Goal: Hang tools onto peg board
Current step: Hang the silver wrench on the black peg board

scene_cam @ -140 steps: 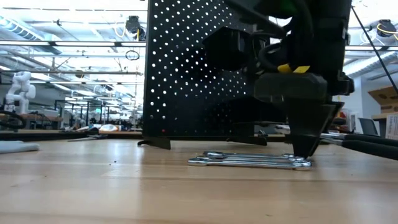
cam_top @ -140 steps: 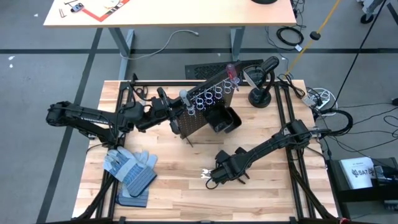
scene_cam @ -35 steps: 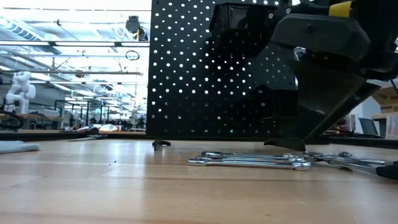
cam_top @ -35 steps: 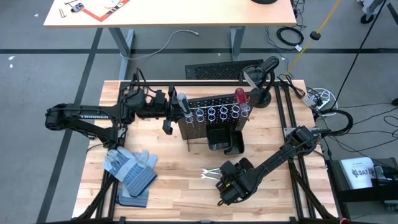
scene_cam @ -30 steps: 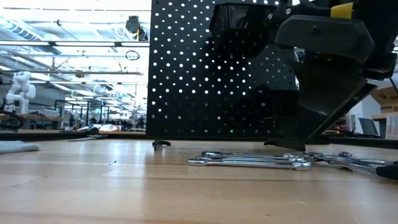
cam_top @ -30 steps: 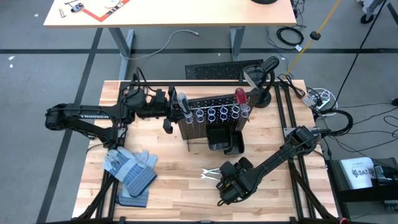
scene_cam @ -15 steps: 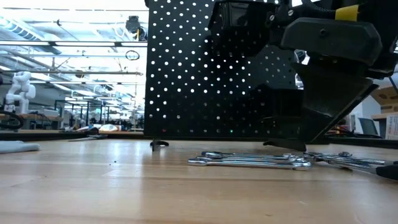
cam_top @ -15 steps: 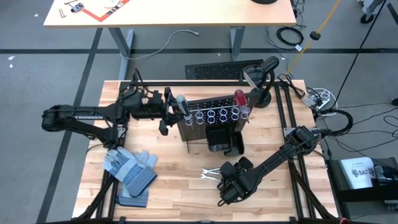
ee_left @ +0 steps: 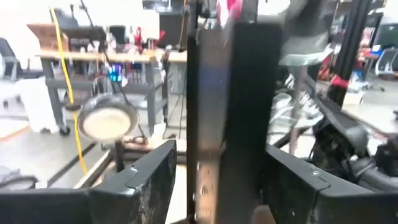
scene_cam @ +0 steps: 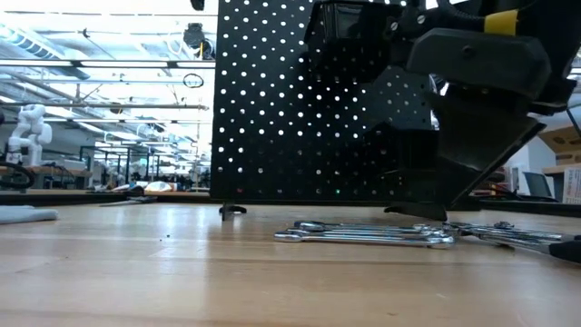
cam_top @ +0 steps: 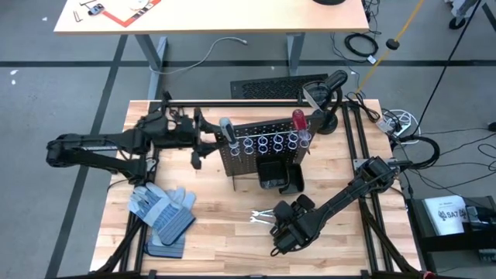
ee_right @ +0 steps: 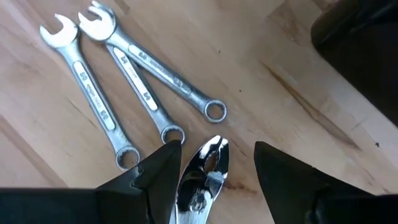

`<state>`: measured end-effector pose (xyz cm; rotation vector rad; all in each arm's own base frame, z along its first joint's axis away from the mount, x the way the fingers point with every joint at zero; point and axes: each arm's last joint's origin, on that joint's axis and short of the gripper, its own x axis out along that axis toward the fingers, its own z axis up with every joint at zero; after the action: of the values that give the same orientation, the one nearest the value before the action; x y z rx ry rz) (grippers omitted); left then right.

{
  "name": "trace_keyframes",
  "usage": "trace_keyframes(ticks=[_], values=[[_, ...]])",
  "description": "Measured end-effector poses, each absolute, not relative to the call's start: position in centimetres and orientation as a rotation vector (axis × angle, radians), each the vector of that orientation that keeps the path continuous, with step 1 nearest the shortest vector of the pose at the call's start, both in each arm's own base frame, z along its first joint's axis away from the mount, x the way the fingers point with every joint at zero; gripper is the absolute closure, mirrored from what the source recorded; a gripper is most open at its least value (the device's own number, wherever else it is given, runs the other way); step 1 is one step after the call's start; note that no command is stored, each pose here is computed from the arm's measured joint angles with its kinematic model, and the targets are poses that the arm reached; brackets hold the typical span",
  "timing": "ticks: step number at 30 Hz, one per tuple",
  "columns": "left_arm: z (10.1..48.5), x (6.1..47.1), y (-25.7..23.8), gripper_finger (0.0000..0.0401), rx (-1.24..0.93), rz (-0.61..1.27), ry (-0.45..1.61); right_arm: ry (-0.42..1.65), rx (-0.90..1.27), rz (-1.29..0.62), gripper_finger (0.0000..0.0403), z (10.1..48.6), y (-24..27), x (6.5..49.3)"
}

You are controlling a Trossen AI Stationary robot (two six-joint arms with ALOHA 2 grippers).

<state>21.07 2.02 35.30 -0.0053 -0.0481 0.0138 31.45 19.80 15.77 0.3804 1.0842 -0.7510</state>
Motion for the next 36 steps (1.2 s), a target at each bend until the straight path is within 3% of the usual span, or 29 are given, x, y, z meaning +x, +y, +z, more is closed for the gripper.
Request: trace_keyframes(ticks=[9, 17, 25, 36], values=[[35.7, 18.0, 1.6, 0.0179, 0.013, 0.057, 0.019, 1.068, 0.372, -0.752, 0.0204, 15.8, 19.8, 31.5], [33.3, 16.7, 0.4, 0.0179, -0.009, 0.185, 0.123, 1.063, 0.321, -0.727, 0.0204, 15.8, 19.8, 31.6], [27.9, 17.2, -1.9, 0.0179, -0.091, 0.059, 0.212, 1.061, 0.302, -0.678, 0.0204, 15.8, 20.2, 31.7], [23.7, 17.6, -5.5, 0.0180, -0.114, -0.117, 0.049, 0.937, 0.232, -0.631, 0.0204, 16.1, 21.0, 32.1]])
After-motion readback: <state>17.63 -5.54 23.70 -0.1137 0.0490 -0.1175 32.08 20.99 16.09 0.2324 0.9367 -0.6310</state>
